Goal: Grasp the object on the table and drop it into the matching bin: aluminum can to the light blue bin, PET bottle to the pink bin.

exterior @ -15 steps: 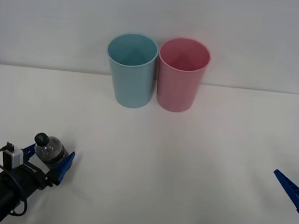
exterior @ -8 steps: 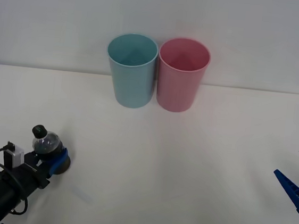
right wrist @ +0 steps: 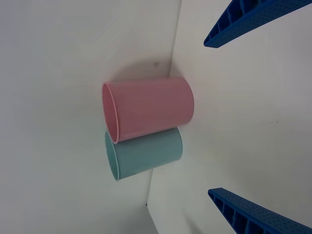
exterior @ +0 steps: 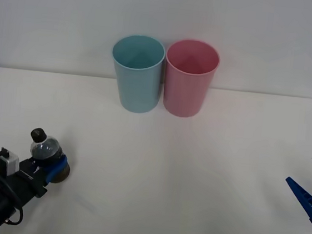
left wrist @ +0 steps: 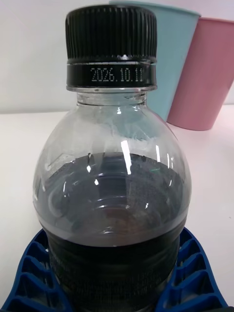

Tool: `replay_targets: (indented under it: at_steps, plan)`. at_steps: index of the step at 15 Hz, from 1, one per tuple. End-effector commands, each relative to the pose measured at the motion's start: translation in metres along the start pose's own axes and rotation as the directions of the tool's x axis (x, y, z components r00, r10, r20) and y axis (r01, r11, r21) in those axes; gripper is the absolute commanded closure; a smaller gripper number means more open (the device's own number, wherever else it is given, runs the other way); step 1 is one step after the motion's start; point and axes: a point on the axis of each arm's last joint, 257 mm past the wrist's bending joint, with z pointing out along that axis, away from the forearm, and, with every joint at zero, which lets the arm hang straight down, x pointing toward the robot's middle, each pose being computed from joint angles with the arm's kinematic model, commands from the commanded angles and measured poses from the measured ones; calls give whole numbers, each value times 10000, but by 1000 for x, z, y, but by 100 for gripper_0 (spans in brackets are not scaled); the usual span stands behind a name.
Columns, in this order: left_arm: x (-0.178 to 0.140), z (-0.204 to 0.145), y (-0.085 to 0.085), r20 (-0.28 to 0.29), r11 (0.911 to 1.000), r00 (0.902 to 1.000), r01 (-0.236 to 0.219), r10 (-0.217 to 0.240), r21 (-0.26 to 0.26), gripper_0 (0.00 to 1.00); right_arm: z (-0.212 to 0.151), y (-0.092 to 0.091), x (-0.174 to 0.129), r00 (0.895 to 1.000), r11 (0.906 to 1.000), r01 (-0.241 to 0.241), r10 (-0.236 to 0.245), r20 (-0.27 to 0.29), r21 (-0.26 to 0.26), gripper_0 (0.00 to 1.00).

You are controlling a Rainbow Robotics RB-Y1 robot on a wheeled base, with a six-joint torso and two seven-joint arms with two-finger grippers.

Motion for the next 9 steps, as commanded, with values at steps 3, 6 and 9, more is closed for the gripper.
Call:
replay_targets:
  at_steps: [3,6,9]
  plan:
    - [-45,-12,-13,706,9992,9975,19,-47,396,100,0,0,0,10000,10000,1,-1,0,0,0]
    - [-89,-5,-30,1446,9940,9869,590,-721,926,100,0,0,0,10000,10000,1,-1,0,0,0]
    - [-138,5,-44,2153,9836,9674,1022,-1330,1486,100,0,0,0,10000,10000,1,-1,0,0,0]
